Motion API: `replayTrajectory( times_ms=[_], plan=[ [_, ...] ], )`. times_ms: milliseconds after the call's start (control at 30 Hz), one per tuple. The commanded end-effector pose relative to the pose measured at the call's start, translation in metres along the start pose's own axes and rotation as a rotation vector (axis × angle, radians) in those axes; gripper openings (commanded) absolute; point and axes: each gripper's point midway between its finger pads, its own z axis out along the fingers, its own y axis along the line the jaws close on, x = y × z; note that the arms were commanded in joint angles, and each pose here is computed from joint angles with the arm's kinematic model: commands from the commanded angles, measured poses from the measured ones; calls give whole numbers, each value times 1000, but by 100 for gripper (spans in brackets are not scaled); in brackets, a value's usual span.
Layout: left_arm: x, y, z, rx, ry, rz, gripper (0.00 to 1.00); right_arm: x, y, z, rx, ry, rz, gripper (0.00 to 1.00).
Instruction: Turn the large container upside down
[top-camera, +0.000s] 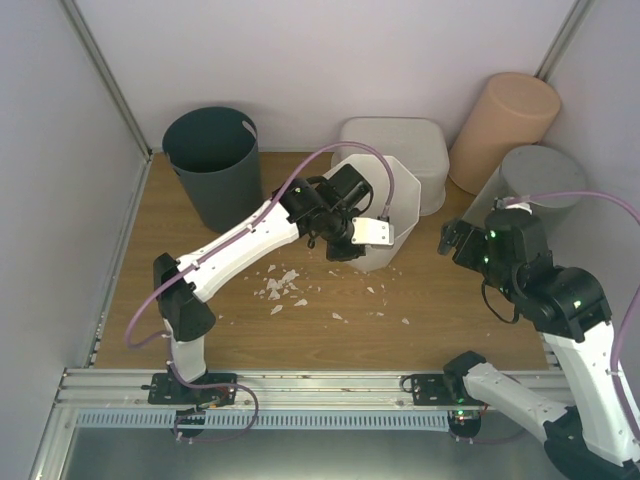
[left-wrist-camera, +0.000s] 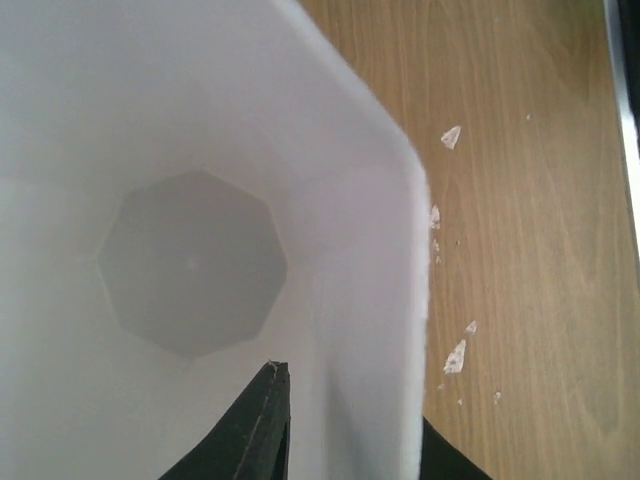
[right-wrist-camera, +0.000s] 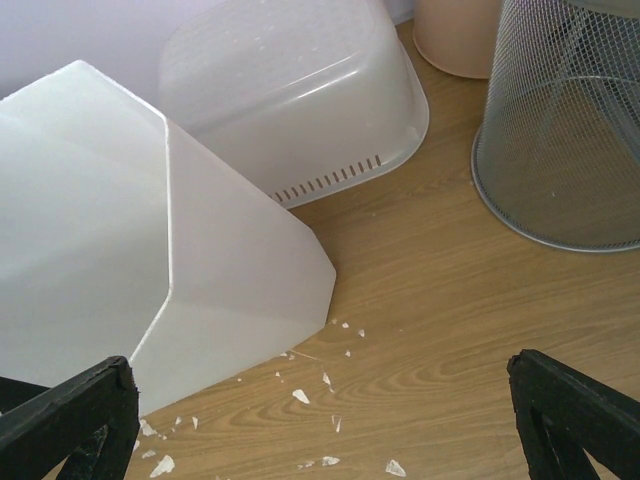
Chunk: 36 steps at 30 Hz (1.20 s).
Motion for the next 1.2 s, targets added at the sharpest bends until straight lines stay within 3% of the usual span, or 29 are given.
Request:
replayTrajectory(
  times_ms=[0,100,300,400,567,767,1067,1167],
  plan=[
    [17,1,11,2,107,27,18,-2,0,-4,-13,-14,4,100],
    [13,5,6,-16,99,28,6,-3,-1,-6,-14,-18,8,100],
    [-12,17,-25,-88,16,16,0,-6,2,-9,-27,-20,13,100],
    [-39,24,-58,-140,-99,-7,0,-3,4,-9,-30,8,5,100],
    [-87,25,-128,-151,-403,-79,0,25,13,5,-50,155,-17,100],
    [-91,33,-179,81,-739,-296,0,25,10,-14,-104,130,104,100],
    [-84,14,-195,471,-992,-505,0,-5,24,-45,-200,52,146,100],
    [-85,11,-197,564,-1015,-555,0,-9,25,-46,-195,42,138,100]
  ],
)
